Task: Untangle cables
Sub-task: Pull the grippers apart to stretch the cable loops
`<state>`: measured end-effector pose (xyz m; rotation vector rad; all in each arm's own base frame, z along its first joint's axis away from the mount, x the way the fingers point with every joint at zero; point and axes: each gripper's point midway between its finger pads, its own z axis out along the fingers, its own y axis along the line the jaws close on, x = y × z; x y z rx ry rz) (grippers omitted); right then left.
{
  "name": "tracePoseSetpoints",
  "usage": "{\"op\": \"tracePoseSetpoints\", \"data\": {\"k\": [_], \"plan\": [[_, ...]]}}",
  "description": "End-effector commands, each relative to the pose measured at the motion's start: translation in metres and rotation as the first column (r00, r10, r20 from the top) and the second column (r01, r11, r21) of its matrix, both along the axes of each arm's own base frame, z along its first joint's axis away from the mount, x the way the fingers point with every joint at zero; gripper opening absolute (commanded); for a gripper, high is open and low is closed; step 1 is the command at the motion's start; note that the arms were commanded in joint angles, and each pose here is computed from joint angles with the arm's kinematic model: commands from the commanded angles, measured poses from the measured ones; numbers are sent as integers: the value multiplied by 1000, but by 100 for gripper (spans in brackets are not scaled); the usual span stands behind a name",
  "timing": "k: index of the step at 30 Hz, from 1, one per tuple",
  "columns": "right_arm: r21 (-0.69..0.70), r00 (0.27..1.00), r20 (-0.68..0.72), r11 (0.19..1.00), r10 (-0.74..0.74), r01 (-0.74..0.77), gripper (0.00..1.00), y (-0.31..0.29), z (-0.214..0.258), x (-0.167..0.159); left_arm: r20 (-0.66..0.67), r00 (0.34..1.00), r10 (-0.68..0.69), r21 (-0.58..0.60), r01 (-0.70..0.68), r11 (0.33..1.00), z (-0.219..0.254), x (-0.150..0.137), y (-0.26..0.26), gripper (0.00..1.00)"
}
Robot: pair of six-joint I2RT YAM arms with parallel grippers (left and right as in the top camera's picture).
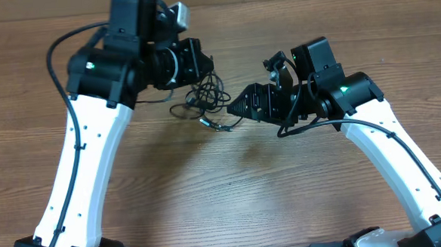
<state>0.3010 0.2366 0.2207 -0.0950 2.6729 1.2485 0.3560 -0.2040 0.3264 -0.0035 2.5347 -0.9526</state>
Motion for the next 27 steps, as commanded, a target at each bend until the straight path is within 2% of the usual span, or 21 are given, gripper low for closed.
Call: {"op": "tracePoseSetpoints", "data": {"k": [1, 4, 6, 9, 12, 14, 15, 16, 19, 21, 23, 25, 27], "plan": [[22, 999, 15, 999, -38, 38, 92, 2, 11, 8, 21, 1000, -8, -48, 9, 999, 16, -5, -14, 4], [-10, 990, 5, 990, -141, 142, 86, -4, 8, 21, 20, 998, -52, -96, 53, 994, 22, -10, -22, 4], [1, 987, 28, 987, -161, 161, 82, -4, 11, 28, 17, 998, -63, -108, 64, 992, 23, -12, -24, 4], [3, 980, 69, 982, -188, 188, 81, -5, 15, 38, 12, 997, -79, -124, 80, 989, 25, -14, -27, 4], [-61, 958, 79, 958, -275, 280, 73, -18, 6, 49, 15, 992, -122, -169, 122, 978, 32, -19, -34, 4], [-91, 952, 82, 950, -293, 300, 65, -22, -1, 53, 25, 987, -157, -205, 158, 966, 38, -23, -39, 4], [-100, 952, 76, 948, -295, 302, 57, -22, -4, 53, 31, 985, -170, -216, 173, 961, 40, -24, -41, 4], [-128, 952, 55, 943, -302, 306, 44, -24, -14, 53, 33, 985, -171, -217, 174, 961, 41, -24, -41, 4], [-201, 942, 34, 921, -333, 333, 21, -34, -31, 53, 52, 984, -169, -192, 176, 965, 38, -21, -37, 4], [-294, 912, 30, 869, -409, 399, 13, -54, -44, 53, 48, 994, -98, -126, 104, 987, 29, -11, -18, 4], [-404, 863, 33, 782, -505, 474, 7, -81, -57, 49, 6, 998, 66, 8, -66, 998, 8, 4, 21, 4], [-487, 829, 41, 714, -558, 504, 4, -103, -65, 42, -44, 973, 227, 136, -219, 966, -13, 9, 66, 4], [-517, 821, 36, 693, -570, 503, 4, -111, -68, 38, -92, 955, 282, 163, -264, 950, -20, 5, 88, 4]]}}
